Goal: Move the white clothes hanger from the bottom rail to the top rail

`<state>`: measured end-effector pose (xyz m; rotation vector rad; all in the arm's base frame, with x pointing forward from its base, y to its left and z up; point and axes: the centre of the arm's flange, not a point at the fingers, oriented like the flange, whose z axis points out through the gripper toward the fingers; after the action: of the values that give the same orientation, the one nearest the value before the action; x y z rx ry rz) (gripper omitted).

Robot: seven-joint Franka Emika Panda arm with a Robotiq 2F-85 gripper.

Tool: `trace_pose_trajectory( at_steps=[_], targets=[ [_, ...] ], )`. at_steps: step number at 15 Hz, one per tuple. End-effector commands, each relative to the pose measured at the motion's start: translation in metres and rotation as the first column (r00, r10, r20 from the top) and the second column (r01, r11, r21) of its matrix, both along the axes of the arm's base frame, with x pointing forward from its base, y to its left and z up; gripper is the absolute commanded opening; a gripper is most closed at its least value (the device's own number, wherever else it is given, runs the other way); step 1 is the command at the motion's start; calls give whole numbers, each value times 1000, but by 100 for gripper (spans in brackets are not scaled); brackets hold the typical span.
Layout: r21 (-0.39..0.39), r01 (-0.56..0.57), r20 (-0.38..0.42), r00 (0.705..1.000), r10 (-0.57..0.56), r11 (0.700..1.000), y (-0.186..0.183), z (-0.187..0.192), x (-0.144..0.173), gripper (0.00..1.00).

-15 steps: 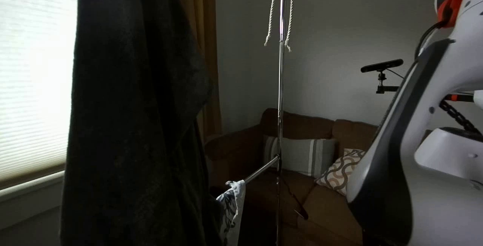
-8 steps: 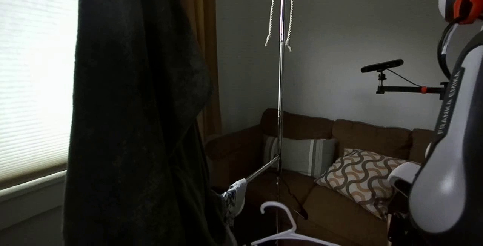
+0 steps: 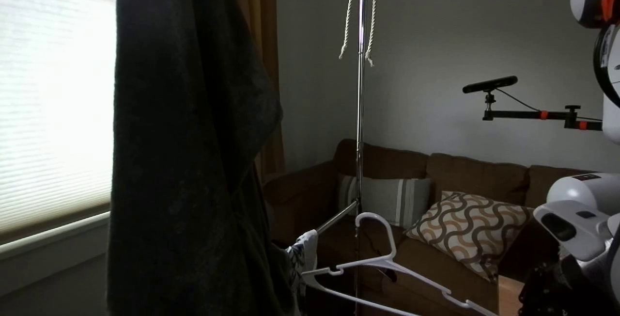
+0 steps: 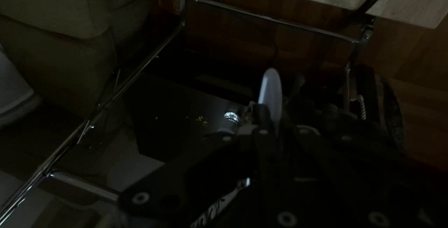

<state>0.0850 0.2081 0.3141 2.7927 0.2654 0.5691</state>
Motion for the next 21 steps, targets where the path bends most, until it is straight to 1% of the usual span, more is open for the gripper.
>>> trace_pose_trajectory(
  at_steps=[1,2,3,4,5,7,8,9,10,11,12,14,15,16,17,18,19,21],
  targets=[
    [2,1,0,1000,-1,1000,1,0,0,2],
    [28,2,68,998,-4,1000,-1,1,18,2],
    [31,28,142,989,-32,999,-7,10,22,2],
    [31,70,192,979,-75,997,-15,23,22,2],
    [28,122,227,966,-125,992,-23,35,23,2],
    [7,218,317,925,-209,976,-45,62,24,2],
    [-8,246,345,910,-228,969,-55,75,29,2],
    [17,199,343,919,-192,980,-60,80,41,2],
    [18,105,320,942,-106,994,-67,86,54,2],
    [2,50,312,949,-48,999,-71,95,61,2],
    [-20,-15,307,951,20,1000,-73,105,64,2],
    [-66,-94,285,952,109,993,-79,122,60,2],
    [-75,-140,279,948,156,987,-81,128,54,2],
    [-77,-191,287,936,205,979,-81,138,52,2],
    [-55,-183,324,927,191,982,-83,144,45,2],
    [-50,-175,352,918,181,983,-88,148,38,2],
    [-76,-145,319,934,162,987,-45,114,72,7],
    [-65,-159,360,917,171,985,-54,130,66,7]
  ],
)
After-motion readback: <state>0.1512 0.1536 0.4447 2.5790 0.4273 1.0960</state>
